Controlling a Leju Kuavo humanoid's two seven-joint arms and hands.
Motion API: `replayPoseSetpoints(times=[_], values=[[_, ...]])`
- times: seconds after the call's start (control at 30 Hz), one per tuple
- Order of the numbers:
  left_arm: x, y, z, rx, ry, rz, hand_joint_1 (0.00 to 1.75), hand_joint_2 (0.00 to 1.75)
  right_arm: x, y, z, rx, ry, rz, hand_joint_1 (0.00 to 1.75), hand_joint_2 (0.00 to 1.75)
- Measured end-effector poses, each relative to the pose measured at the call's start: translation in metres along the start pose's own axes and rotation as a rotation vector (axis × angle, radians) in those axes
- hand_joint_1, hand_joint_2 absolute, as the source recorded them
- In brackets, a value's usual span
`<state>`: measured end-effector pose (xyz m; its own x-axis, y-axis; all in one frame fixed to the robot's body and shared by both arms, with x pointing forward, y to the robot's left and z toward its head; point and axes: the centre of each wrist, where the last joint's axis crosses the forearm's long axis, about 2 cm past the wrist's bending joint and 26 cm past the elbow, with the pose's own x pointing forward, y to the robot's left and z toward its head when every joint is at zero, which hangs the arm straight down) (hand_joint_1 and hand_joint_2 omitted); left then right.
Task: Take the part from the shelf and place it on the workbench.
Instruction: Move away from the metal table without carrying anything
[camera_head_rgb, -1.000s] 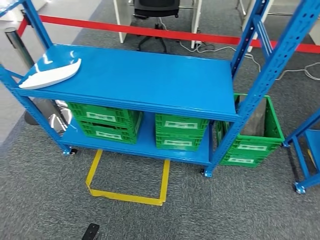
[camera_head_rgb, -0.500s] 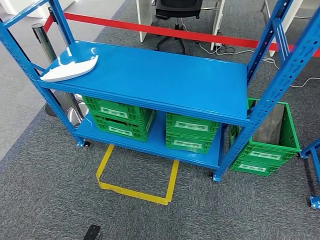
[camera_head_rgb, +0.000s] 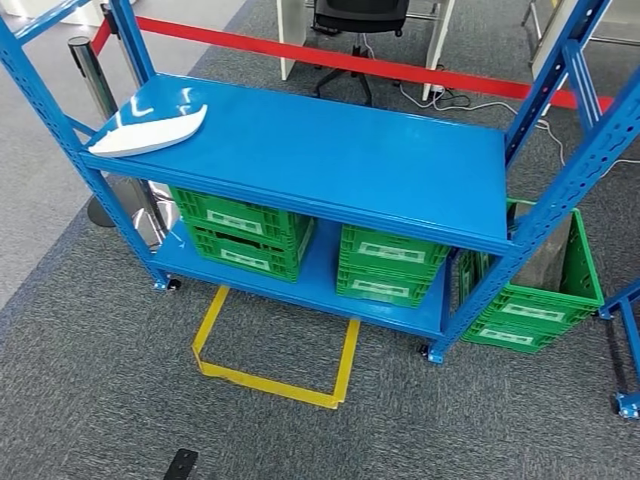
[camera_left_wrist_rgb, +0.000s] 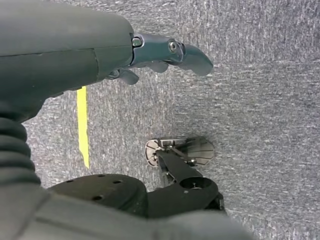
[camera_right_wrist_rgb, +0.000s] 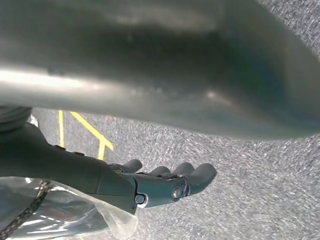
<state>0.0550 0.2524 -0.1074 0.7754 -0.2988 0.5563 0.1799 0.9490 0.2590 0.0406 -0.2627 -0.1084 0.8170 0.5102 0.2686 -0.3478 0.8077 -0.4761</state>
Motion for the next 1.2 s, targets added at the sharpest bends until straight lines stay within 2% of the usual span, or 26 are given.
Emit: replayPoseSetpoints(times=[0.07, 0.2, 1.2], values=[[0.0000, 0.0000, 0.0000, -0.002, 0.000, 0.001, 0.00, 1.75, 0.0000, 0.0000, 0.0000, 0.000, 0.000, 0.000, 0.00, 0.00], [-0.0001, 0.0002, -0.0001, -0.007, -0.003, 0.003, 0.00, 0.00, 0.0000, 0.0000, 0.0000, 0.002, -0.002, 0.000, 0.00, 0.00], [0.0016, -0.0027, 0.0001, -0.010, -0.006, 0.002, 0.00, 0.00, 0.0015, 0.0003, -0.0002, 0.005, 0.000, -0.023, 0.00, 0.00]])
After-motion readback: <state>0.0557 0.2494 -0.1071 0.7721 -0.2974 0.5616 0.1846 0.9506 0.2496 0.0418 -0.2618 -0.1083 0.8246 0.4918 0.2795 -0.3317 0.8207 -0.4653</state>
